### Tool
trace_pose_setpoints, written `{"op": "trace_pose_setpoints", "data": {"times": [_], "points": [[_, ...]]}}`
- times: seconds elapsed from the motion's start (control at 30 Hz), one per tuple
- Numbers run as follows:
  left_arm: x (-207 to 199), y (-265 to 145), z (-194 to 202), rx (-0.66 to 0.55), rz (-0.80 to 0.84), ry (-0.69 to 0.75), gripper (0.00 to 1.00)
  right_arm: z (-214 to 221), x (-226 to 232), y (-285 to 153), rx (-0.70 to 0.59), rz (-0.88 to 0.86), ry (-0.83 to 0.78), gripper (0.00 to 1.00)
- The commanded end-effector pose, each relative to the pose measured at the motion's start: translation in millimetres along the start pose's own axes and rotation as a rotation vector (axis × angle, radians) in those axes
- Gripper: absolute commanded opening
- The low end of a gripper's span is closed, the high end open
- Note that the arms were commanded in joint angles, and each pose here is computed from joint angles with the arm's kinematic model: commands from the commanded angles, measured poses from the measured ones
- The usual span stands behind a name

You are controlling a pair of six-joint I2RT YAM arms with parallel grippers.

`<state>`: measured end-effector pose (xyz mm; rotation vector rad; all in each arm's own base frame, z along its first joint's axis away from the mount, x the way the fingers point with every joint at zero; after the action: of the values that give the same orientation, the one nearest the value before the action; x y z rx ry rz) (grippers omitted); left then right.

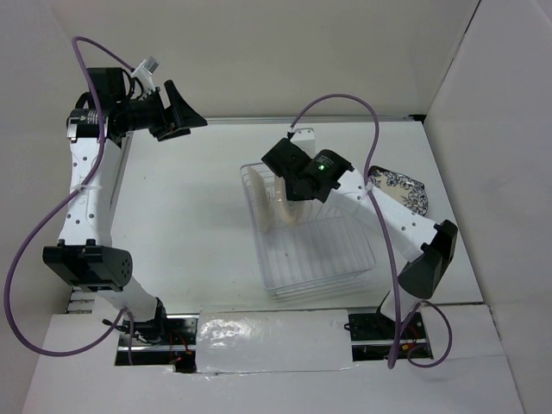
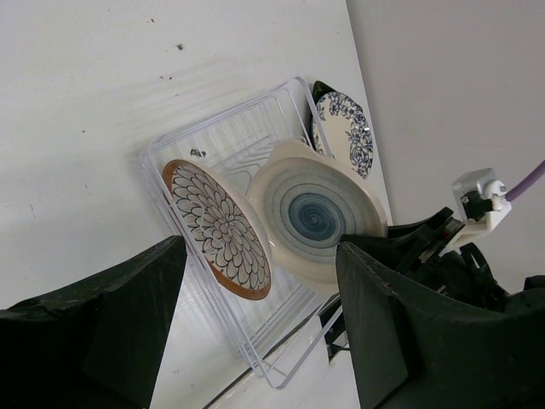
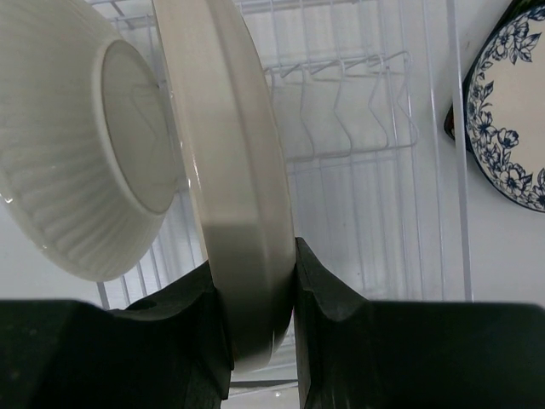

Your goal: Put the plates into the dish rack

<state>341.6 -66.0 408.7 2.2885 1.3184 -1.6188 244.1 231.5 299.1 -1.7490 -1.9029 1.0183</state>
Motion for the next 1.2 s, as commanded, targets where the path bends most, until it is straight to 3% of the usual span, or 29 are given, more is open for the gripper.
{"op": "trace_pose_setpoints", "data": {"times": [0.0, 1.17], "points": [[-4.7, -6.5, -1.9, -0.015, 0.025, 0.044, 0.83, -36.9, 0.1, -13.7, -0.156, -0.022, 0.132, 0.0], [-2.6, -9.0, -0.6, -0.015, 0.03, 0.044, 0.84, -9.6, 50.2, 39.3, -0.038, -0.022, -0.007, 0.0]]}}
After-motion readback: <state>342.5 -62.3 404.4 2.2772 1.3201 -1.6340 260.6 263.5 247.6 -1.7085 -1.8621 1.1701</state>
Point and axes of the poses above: each gripper's point midway between its finger pads, its own y axis out along the fingers, its own x axis along the line the jaws close on, z = x × y, the point moved 7 cm from there along -y, back along the fingers, and after that the axes turned 12 degrees about -y, right-handed, at the moved point
